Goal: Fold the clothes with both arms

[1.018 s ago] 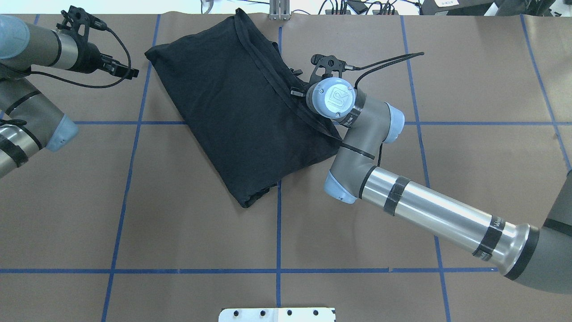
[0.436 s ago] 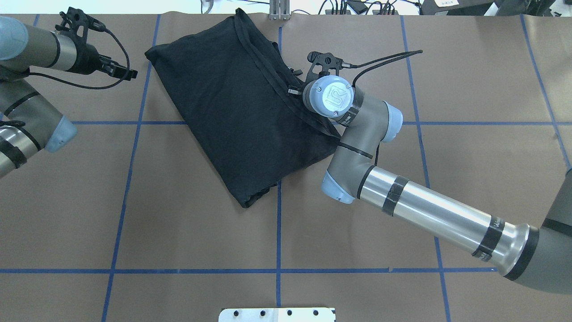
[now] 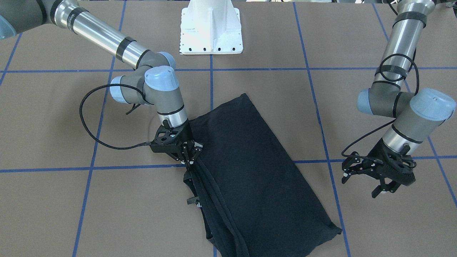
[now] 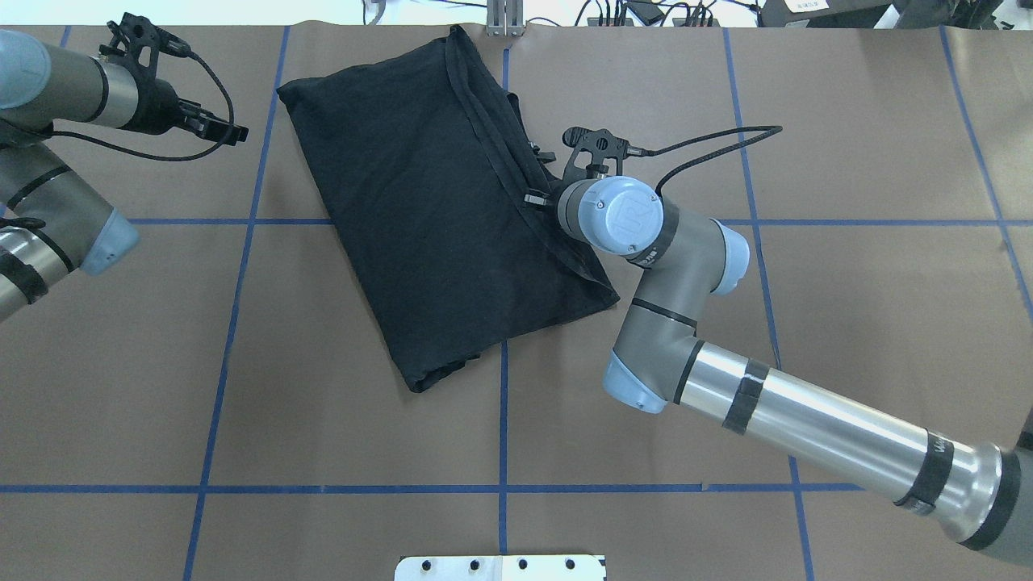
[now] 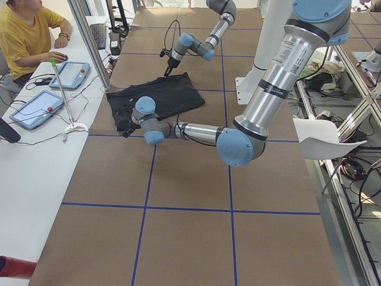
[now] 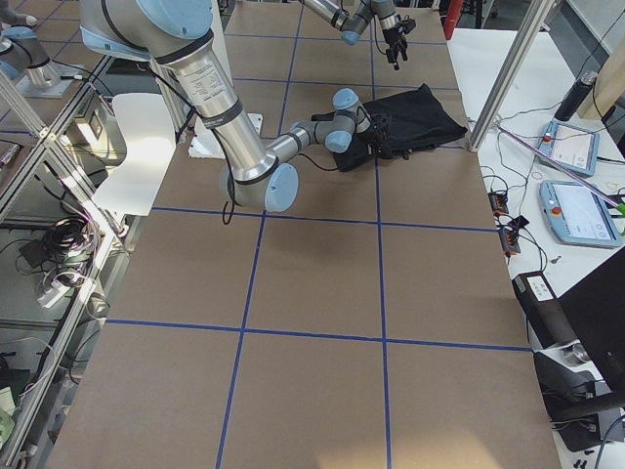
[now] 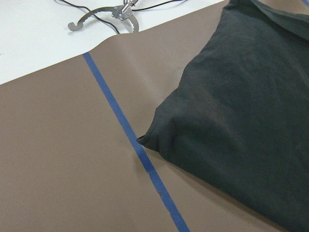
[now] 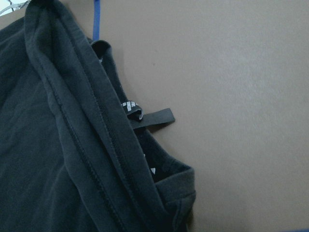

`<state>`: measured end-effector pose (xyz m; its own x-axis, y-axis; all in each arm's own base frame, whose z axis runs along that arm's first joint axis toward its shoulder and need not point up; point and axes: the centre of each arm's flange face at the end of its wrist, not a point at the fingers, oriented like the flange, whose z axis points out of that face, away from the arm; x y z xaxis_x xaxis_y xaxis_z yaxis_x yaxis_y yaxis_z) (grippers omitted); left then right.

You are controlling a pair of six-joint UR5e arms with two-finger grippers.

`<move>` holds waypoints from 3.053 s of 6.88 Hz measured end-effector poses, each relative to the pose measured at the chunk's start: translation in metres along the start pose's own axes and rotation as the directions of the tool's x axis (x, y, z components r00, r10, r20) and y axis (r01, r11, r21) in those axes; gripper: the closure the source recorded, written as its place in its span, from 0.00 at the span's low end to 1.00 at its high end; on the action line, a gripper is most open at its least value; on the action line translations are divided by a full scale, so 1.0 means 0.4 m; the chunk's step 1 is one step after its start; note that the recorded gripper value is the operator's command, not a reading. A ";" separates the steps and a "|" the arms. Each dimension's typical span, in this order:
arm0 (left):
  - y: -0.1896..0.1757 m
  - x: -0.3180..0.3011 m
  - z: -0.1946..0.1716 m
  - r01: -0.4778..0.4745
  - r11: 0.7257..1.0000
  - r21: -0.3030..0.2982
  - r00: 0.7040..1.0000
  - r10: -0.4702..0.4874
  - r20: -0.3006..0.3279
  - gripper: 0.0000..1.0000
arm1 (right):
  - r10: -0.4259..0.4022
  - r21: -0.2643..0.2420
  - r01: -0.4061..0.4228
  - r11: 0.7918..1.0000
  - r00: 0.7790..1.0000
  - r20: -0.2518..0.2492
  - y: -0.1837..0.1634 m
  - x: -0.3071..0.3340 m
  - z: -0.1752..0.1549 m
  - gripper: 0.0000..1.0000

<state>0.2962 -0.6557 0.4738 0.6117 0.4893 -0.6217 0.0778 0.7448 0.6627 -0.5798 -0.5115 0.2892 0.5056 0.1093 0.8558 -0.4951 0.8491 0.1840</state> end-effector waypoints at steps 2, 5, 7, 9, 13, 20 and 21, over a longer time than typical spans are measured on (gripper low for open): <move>-0.001 0.001 -0.001 0.000 1.000 0.001 1.000 0.000 -0.001 0.00 | -0.020 -0.019 0.021 1.000 0.999 0.035 0.143 0.031 -0.106 1.00; -0.007 0.008 -0.007 0.022 1.000 0.015 1.000 -0.022 -0.010 0.00 | -0.034 -0.037 0.035 0.999 0.999 0.028 0.253 0.061 -0.203 1.00; -0.007 0.010 -0.008 0.025 1.000 0.018 1.000 -0.025 -0.012 0.00 | -0.042 -0.036 0.043 0.998 0.999 0.025 0.255 0.077 -0.214 0.00; -0.010 0.014 -0.008 0.024 1.000 0.019 1.000 -0.024 -0.014 0.00 | -0.050 -0.039 0.049 0.998 0.999 -0.006 0.204 0.042 -0.242 0.00; -0.011 0.016 -0.009 0.022 1.000 0.020 1.000 -0.022 -0.016 0.00 | -0.242 -0.160 0.216 0.963 0.955 -0.171 0.253 -0.122 -0.302 0.28; -0.005 0.009 -0.010 0.026 0.999 0.018 1.000 -0.026 -0.012 0.00 | -0.544 -0.448 0.434 0.782 0.826 -0.149 0.405 -0.108 -0.293 0.81; -0.005 0.009 -0.011 0.026 0.999 0.019 1.000 -0.026 -0.012 0.00 | -0.554 -0.459 0.439 0.772 0.819 -0.148 0.408 -0.103 -0.291 0.88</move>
<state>0.2950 -0.6534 0.4685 0.5997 0.4755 -0.6437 0.1088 0.7484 0.6542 -0.5993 -0.3173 0.2276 0.7929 -0.3046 0.5277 0.1645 0.9409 0.2960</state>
